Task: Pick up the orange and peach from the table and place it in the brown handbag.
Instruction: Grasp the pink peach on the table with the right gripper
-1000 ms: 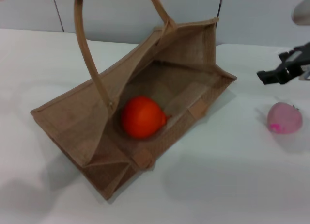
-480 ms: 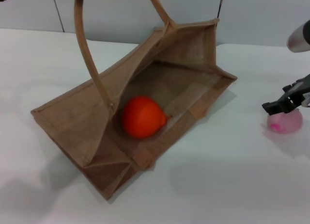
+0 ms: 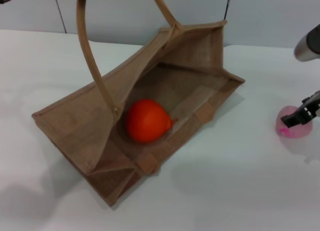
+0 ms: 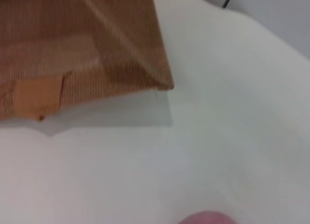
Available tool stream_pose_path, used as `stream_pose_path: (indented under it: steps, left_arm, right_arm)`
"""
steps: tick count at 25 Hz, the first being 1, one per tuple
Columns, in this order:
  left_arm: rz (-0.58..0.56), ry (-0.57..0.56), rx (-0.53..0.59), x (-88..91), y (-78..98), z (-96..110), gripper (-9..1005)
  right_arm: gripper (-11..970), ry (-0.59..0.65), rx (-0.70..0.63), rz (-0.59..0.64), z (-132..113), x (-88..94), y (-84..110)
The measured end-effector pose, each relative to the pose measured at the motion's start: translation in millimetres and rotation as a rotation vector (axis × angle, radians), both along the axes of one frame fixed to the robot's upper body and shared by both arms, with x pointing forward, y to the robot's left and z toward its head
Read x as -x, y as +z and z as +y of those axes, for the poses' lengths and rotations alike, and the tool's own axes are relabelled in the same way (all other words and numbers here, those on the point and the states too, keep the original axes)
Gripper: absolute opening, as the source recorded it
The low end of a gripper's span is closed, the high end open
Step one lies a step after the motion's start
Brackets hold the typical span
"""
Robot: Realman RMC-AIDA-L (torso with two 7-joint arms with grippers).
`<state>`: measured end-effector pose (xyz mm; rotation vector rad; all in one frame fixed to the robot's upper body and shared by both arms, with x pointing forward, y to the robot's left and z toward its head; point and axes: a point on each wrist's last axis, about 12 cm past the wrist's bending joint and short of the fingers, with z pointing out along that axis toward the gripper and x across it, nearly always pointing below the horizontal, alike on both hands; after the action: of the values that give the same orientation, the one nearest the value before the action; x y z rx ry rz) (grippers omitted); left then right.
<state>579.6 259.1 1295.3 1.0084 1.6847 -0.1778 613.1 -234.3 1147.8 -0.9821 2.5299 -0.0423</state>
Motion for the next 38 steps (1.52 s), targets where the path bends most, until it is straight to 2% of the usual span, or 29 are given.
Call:
stream_pose_path:
  steps: [26, 38]
  left_arm:
    - [0.024, -0.003, 0.001, -3.5, -5.7, -0.2, 123]
    - [0.021, -0.005, 0.001, -3.9, -5.0, -0.9, 122]
  right_arm:
    - [727, 0.015, 0.049, 0.115, 5.8, -3.3, -20.1]
    - [688, 0.021, 0.051, 0.135, 10.8, -5.6, -16.0]
